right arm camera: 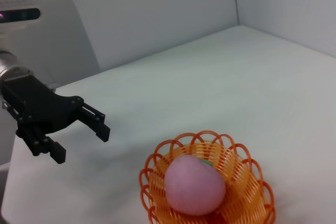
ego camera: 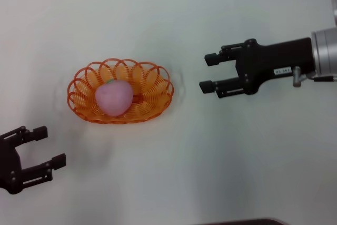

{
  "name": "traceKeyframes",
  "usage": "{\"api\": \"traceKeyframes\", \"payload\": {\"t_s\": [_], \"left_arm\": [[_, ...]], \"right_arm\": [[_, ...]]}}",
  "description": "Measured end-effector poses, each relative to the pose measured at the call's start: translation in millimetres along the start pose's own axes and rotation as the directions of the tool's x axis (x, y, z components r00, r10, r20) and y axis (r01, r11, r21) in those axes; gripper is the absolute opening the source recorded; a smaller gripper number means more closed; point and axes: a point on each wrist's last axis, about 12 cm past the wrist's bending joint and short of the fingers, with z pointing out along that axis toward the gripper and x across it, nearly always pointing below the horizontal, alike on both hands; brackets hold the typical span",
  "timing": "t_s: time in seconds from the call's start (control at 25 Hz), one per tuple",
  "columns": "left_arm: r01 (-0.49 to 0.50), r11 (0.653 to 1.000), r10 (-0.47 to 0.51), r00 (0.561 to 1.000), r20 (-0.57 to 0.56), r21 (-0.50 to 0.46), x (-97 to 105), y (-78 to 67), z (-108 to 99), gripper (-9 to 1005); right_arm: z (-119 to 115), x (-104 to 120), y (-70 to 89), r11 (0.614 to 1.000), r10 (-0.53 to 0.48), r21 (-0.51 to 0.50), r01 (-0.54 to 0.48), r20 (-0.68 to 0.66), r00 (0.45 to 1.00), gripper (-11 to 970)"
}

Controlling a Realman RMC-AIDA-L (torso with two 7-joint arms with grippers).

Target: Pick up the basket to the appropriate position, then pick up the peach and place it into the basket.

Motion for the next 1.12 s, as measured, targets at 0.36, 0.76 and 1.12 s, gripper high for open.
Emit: {"api": "traceKeyframes", "payload": {"t_s": [0.36, 0.76, 1.12], "left_arm": [[0.012, 1.0, -0.012, 1.0, 0.013, 0.013, 2, -2.0, 4, 798], [0.019, 1.0, -0.019, 1.0, 0.02, 0.021, 2, -2.0, 6, 798], [0.016, 1.0, -0.016, 1.0, 0.017, 0.014, 3, -1.1, 6, 798]], "right_arm": [[-4, 35, 8.5, 0.999, -0.032, 0.04, 0.03, 0.04, 0.999, 845], [-6, 61, 19.2, 0.996, -0.073, 0.062, 0.07, 0.049, 0.996, 938], [-9, 66, 19.8, 0.994, -0.076, 0.083, 0.071, 0.055, 0.996, 936]]}}
